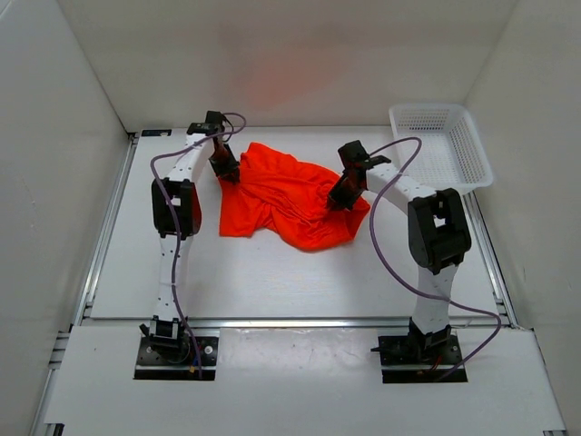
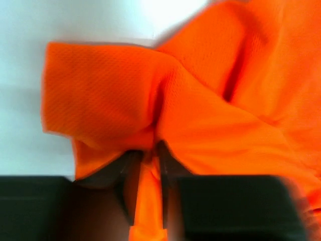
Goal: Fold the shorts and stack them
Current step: Flatten the shorts out
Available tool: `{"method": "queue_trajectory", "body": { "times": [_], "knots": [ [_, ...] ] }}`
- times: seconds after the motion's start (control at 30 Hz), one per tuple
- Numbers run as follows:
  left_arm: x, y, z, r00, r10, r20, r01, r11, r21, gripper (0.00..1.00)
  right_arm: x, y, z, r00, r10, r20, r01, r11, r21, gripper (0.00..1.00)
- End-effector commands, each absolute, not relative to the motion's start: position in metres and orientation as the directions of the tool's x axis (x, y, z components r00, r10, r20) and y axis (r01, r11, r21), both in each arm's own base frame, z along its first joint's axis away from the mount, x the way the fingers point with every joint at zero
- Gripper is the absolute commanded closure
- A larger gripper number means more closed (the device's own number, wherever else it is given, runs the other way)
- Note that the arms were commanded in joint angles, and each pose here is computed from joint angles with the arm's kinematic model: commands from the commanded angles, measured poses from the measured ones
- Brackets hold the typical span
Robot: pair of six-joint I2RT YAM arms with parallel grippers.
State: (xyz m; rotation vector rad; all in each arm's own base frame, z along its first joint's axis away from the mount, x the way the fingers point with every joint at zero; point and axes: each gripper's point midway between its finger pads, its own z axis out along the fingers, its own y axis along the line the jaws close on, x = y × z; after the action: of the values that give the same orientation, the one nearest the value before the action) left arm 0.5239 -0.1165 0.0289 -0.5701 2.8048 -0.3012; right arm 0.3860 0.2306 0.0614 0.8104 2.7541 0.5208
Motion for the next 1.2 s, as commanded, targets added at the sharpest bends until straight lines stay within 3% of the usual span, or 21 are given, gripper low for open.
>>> {"method": "queue_trajectory", "body": {
  "times": [0.0,0.03,0.13,0.33,0.5,0.6,0.7,0.77,0.8,0.87,0.9,0.93,0.97,1.0,1.03,1.1,1.17],
  "knots": [
    [0.554,-0.098,0.066,-0.847,-0.442,-0.296,-0.342,0.879,-0.333,0.78,0.401,0.221,0.076,-0.810,0.556,-0.186,0.456,0.797,0.396,1.00],
    [0.554,-0.096,0.070,-0.847,-0.448,-0.286,-0.343,0.872,-0.349,0.90,0.402,0.221,0.084,-0.811,0.550,-0.199,0.442,0.799,0.407,1.00],
    [0.552,-0.086,0.074,-0.841,-0.466,-0.274,-0.358,0.860,-0.363,0.90,0.404,0.216,0.102,-0.810,0.525,-0.260,0.398,0.818,0.415,1.00],
    [0.562,-0.061,0.150,-0.768,-0.508,-0.390,-0.328,0.835,-0.442,0.90,0.434,0.207,0.161,-0.790,0.473,-0.391,0.274,0.842,0.464,1.00],
    [0.551,-0.034,0.240,-0.675,-0.545,-0.498,-0.280,0.813,-0.511,0.90,0.463,0.192,0.283,-0.663,0.433,-0.611,0.076,0.850,0.521,1.00],
    [0.533,-0.025,0.286,-0.623,-0.556,-0.550,-0.249,0.808,-0.534,0.90,0.453,0.186,0.321,-0.606,0.395,-0.691,-0.014,0.863,0.505,1.00],
    [0.499,-0.026,0.310,-0.620,-0.533,-0.576,-0.223,0.824,-0.521,0.90,0.413,0.175,0.361,-0.521,0.349,-0.779,-0.141,0.865,0.482,1.00],
    [0.470,-0.032,0.283,-0.678,-0.516,-0.523,-0.259,0.834,-0.487,0.90,0.390,0.168,0.330,-0.544,0.286,-0.789,-0.150,0.892,0.426,1.00],
    [0.452,-0.034,0.302,-0.647,-0.509,-0.568,-0.237,0.842,-0.485,0.90,0.365,0.161,0.340,-0.515,0.282,-0.810,-0.170,0.892,0.418,1.00],
    [0.425,-0.046,0.287,-0.670,-0.498,-0.550,-0.248,0.849,-0.466,0.90,0.333,0.150,0.280,-0.588,0.226,-0.777,-0.136,0.919,0.371,1.00],
    [0.400,-0.051,0.242,-0.726,-0.513,-0.459,-0.309,0.838,-0.449,0.90,0.310,0.143,0.280,-0.563,0.226,-0.795,-0.143,0.920,0.364,1.00],
    [0.382,-0.055,0.247,-0.705,-0.518,-0.484,-0.298,0.836,-0.460,0.89,0.290,0.128,0.230,-0.631,0.223,-0.743,-0.061,0.940,0.334,0.87],
    [0.367,-0.061,0.231,-0.723,-0.520,-0.454,-0.311,0.833,-0.458,0.63,0.270,0.118,0.206,-0.674,0.226,-0.703,-0.015,0.948,0.319,0.71],
    [0.339,-0.065,0.184,-0.767,-0.536,-0.352,-0.379,0.822,-0.425,0.45,0.250,0.111,0.199,-0.674,0.245,-0.697,0.000,0.943,0.331,0.54],
    [0.324,-0.072,0.177,-0.781,-0.533,-0.325,-0.374,0.816,-0.441,0.30,0.235,0.106,0.180,-0.704,0.261,-0.660,0.037,0.942,0.333,0.32],
    [0.295,-0.081,0.138,-0.816,-0.522,-0.248,-0.405,0.822,-0.399,0.15,0.195,0.087,0.134,-0.755,0.355,-0.551,0.201,0.925,0.322,0.26],
    [0.282,-0.080,0.127,-0.817,-0.533,-0.221,-0.427,0.816,-0.389,0.15,0.175,0.082,0.118,-0.762,0.426,-0.488,0.288,0.898,0.333,0.26]
  ]
}}
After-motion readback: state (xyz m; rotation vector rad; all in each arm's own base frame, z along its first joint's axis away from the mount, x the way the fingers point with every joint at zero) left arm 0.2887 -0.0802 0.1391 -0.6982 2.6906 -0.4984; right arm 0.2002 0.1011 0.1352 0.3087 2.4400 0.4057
